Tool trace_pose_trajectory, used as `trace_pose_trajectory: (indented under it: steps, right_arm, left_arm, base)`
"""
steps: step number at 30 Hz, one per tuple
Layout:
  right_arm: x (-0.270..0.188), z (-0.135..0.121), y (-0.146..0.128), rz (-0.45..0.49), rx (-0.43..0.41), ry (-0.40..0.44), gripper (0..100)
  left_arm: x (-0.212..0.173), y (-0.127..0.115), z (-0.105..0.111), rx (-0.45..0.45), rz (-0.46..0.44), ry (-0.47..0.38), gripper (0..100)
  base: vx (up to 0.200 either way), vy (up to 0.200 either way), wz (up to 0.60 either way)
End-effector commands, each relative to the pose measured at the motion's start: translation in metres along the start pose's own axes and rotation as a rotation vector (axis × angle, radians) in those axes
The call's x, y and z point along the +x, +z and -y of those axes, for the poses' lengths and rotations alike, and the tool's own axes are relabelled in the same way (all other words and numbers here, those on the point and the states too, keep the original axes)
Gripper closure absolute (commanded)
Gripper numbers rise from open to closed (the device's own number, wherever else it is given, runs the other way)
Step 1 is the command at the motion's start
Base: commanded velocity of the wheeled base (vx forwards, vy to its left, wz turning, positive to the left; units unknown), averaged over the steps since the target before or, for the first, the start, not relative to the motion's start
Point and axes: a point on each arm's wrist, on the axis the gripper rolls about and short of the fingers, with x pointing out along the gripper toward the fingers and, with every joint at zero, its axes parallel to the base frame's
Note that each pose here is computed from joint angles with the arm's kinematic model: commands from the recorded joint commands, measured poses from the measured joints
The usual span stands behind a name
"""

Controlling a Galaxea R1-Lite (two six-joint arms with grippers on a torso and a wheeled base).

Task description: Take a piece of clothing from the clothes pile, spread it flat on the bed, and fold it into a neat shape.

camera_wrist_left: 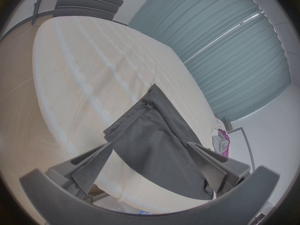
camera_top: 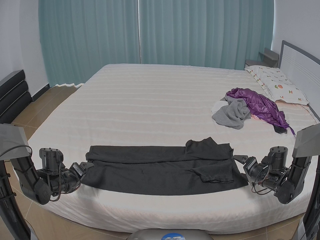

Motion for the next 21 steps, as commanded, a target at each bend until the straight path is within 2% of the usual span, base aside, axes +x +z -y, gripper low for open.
trace_pose_trajectory:
  steps: [1, 8, 16, 17, 21]
  right_arm:
    - [0.003, 0.006, -0.005, -0.019, 0.003, -0.025, 0]
    - [0.001, 0.008, -0.008, -0.028, 0.0, -0.043, 0]
    - [-0.005, 0.006, -0.022, -0.082, -0.025, -0.055, 0]
    - [-0.005, 0.006, -0.022, -0.082, -0.025, -0.055, 0]
    - [-0.003, 0.008, -0.034, -0.12, -0.046, -0.1, 0]
  left_arm:
    - [0.011, -0.007, -0.008, -0.001, -0.022, 0.049, 0]
    - [0.029, -0.011, -0.018, 0.005, 0.005, 0.112, 0]
    - [0.04, -0.007, -0.014, 0.017, 0.036, 0.111, 0]
    - [0.04, -0.007, -0.014, 0.017, 0.036, 0.111, 100]
    - [0.04, -0.006, -0.014, 0.018, 0.041, 0.109, 100]
  base:
    - [0.0, 0.0, 0.0]
    - [0.0, 0.0, 0.0]
    - [0.0, 0.0, 0.0]
    - [0.0, 0.0, 0.0]
    - [0.0, 0.0, 0.0]
